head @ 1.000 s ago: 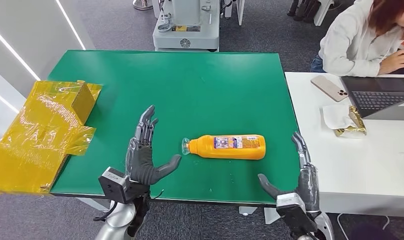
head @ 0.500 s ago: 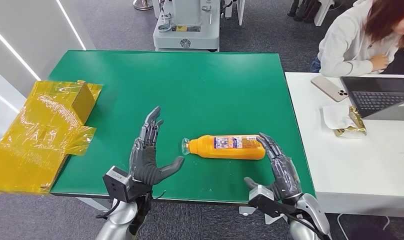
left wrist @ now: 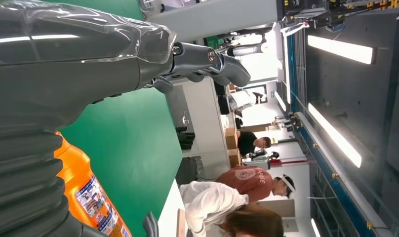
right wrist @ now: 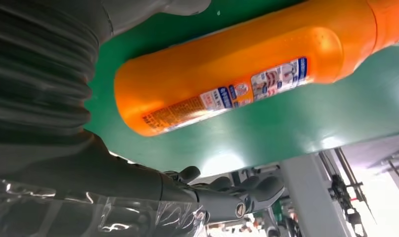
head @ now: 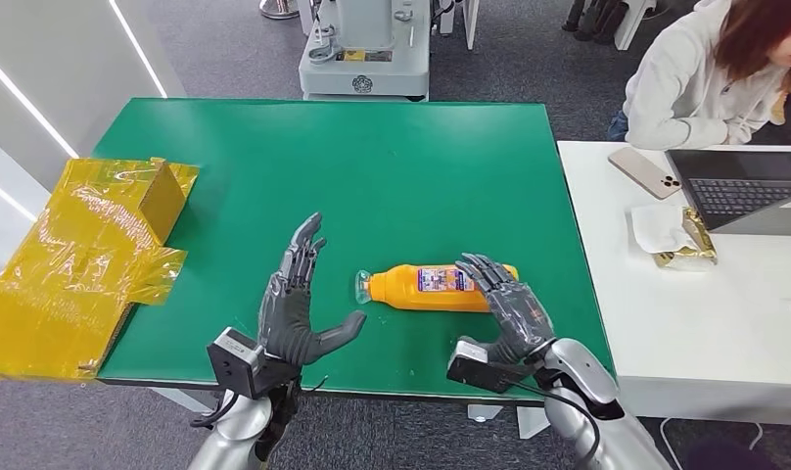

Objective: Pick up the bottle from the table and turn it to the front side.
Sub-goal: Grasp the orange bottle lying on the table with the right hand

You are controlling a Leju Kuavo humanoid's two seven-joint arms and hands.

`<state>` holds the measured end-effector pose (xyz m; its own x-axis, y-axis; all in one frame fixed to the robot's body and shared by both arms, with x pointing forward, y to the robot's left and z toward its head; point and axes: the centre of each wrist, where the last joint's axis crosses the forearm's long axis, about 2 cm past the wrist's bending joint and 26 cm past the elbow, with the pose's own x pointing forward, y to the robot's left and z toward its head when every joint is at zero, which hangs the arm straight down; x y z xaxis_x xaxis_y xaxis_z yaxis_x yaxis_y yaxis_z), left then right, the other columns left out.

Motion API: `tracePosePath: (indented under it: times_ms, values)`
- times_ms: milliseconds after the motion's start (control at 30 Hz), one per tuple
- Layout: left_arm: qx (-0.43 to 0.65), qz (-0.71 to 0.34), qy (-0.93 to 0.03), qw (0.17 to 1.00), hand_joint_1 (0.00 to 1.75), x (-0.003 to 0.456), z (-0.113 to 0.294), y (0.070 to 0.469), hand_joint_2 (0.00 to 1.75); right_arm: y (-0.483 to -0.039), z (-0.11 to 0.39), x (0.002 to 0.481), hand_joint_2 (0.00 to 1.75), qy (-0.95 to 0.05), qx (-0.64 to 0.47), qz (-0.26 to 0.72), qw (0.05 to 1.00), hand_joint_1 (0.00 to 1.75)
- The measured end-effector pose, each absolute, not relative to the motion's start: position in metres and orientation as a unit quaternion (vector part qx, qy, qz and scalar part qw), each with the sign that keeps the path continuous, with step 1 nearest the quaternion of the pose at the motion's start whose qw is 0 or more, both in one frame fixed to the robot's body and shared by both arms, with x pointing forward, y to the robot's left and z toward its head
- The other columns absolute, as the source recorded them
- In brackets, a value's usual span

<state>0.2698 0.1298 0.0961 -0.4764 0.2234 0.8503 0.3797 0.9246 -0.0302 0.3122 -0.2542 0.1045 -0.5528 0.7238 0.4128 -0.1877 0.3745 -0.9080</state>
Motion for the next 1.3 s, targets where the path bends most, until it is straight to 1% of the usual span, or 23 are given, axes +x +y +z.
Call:
tracePosePath:
  times_ms: [233,500,833,1000,1300]
  values:
    - [-0.175,-0.082,-0.855,0.481,0.00,0.269,0.096,0.129,1.75,-0.249,0.107,0.325,1.75,-0.693,-0.181,0.543,0.438,0.00]
    - [-0.170,-0.085,-0.852,0.488,0.00,0.268,0.096,0.128,1.75,-0.236,0.118,0.352,1.75,-0.686,-0.171,0.558,0.434,0.00]
    - [-0.170,-0.085,-0.850,0.491,0.00,0.268,0.095,0.128,1.75,-0.232,0.118,0.361,1.75,-0.674,-0.165,0.572,0.437,0.00]
    - [-0.172,-0.085,-0.848,0.494,0.00,0.266,0.094,0.129,1.75,-0.231,0.116,0.365,1.75,-0.664,-0.146,0.573,0.458,0.00]
    - [-0.197,-0.074,-0.833,0.512,0.00,0.267,0.095,0.128,1.75,-0.230,0.116,0.387,1.75,-0.617,-0.118,0.593,0.504,0.00]
